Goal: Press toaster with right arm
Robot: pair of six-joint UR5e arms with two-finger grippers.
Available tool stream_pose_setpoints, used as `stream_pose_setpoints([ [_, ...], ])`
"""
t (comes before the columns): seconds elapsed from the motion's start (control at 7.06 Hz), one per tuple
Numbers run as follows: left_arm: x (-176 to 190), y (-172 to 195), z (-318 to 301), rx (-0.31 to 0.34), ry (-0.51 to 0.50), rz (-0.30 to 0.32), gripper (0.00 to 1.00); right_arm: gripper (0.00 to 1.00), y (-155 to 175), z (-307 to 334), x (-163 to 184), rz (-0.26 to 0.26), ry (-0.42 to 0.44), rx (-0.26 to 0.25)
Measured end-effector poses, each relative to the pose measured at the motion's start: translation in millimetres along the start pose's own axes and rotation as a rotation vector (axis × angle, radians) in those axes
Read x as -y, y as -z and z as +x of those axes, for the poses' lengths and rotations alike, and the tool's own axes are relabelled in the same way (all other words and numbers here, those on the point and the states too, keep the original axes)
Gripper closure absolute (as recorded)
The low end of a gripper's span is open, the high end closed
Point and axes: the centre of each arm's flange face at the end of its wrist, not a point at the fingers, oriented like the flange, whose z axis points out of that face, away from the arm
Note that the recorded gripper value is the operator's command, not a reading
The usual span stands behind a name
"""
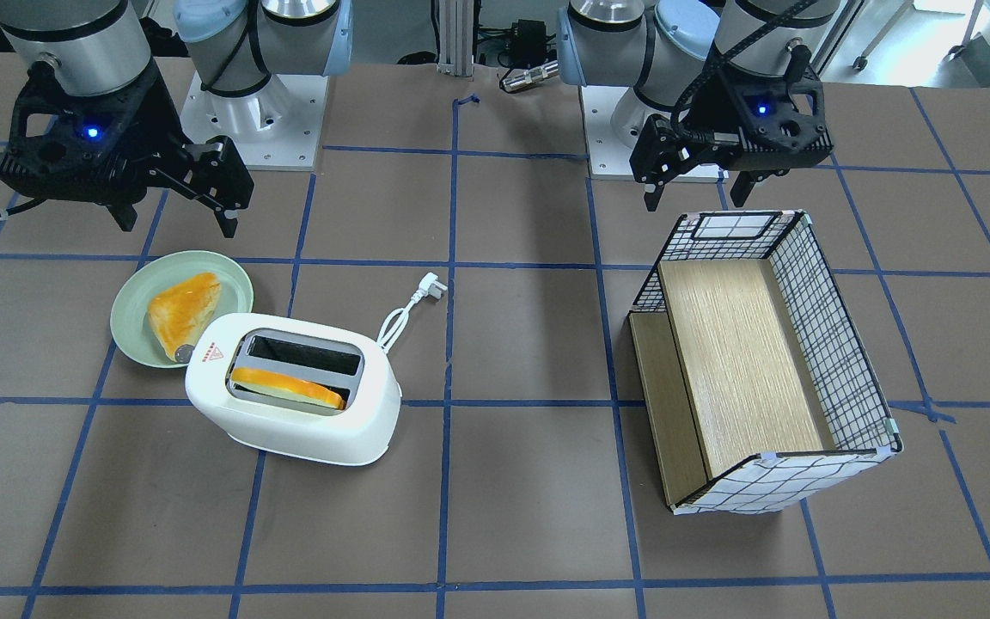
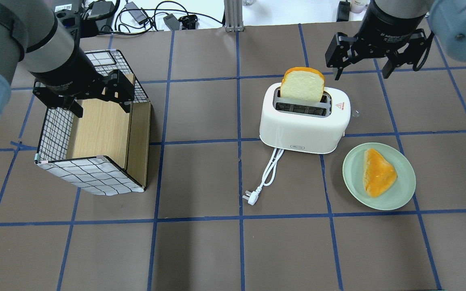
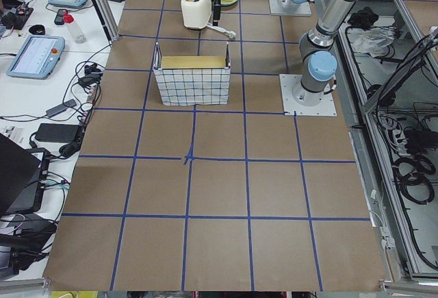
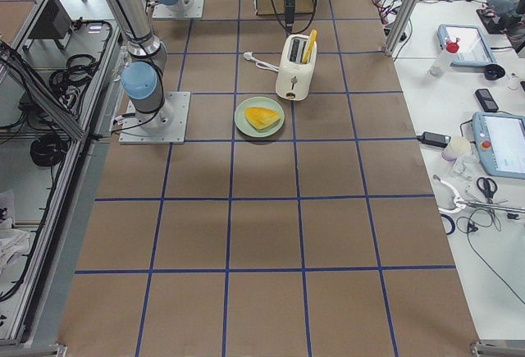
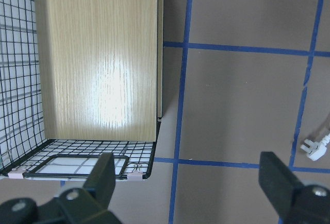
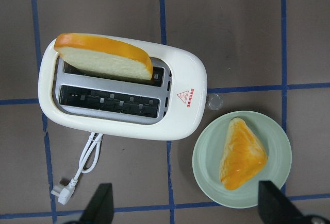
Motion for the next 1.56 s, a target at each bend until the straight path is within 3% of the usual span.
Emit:
stream_pose_setpoints([
  [1.13,0.0,0.0,0.0,0.000,0.000,0.000,0.00,0.00,0.4,4.8,3.2,0.006,0.007,0.002],
  [1.27,0.1,-0.1,0.0,0.000,0.000,0.000,0.00,0.00,-2.3,25.8,11.9,0.008,0.032,0.031],
  [1.56,0.1,-0.2,0.0,0.000,0.000,0.000,0.00,0.04,-23.3,118.7,34.0,-0.010,0.037,0.151],
])
